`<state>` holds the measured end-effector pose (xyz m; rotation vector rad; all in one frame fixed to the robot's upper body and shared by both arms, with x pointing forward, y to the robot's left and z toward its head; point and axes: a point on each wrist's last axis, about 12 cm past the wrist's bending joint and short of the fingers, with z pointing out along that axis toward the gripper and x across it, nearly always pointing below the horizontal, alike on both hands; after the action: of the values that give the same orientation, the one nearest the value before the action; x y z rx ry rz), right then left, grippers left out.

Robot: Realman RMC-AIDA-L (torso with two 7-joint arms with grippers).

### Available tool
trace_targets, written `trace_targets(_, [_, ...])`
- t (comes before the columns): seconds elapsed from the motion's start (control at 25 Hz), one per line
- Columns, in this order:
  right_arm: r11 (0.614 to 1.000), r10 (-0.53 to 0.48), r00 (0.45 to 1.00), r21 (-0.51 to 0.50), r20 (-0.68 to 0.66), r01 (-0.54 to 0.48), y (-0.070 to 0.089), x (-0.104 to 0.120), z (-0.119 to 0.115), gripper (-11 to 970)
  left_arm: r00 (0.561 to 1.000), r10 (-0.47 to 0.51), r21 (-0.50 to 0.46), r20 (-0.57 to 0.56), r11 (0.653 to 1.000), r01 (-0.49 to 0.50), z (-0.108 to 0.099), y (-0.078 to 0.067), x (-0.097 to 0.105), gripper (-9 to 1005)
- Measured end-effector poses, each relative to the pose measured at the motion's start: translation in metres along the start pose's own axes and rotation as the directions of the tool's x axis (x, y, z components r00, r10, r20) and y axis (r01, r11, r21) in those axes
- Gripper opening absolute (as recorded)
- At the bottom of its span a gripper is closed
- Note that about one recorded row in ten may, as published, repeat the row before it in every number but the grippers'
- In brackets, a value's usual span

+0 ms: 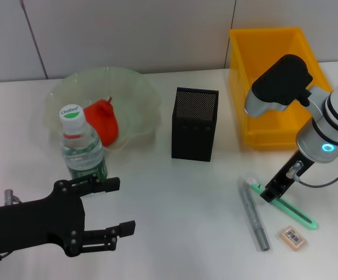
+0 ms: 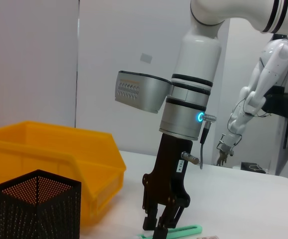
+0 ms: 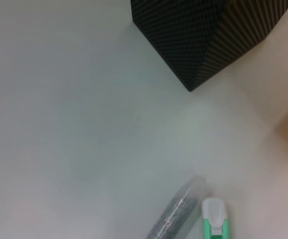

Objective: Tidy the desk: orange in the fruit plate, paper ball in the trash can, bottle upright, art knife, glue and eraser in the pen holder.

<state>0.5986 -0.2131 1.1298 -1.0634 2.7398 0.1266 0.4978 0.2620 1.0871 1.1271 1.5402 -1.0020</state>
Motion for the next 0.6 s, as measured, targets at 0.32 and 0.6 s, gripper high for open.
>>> trace_targets(0.32, [1.0,0.0,1.0,0.001,0.001,0.0,0.0001,-0.001,-0.0005,290,1.0,0.002,0.0,0.001,1.0,-0.002,0.0004,0.0006,-0.0007,836])
trace_targets(0.6, [1.0,0.0,1.0,-0.001,-0.002,0.0,0.0006,-0.001,-0.0011,109,1.0,0.002,0.001,-0.003,1.0,-0.002,0.0007,0.0009,-0.0005,836])
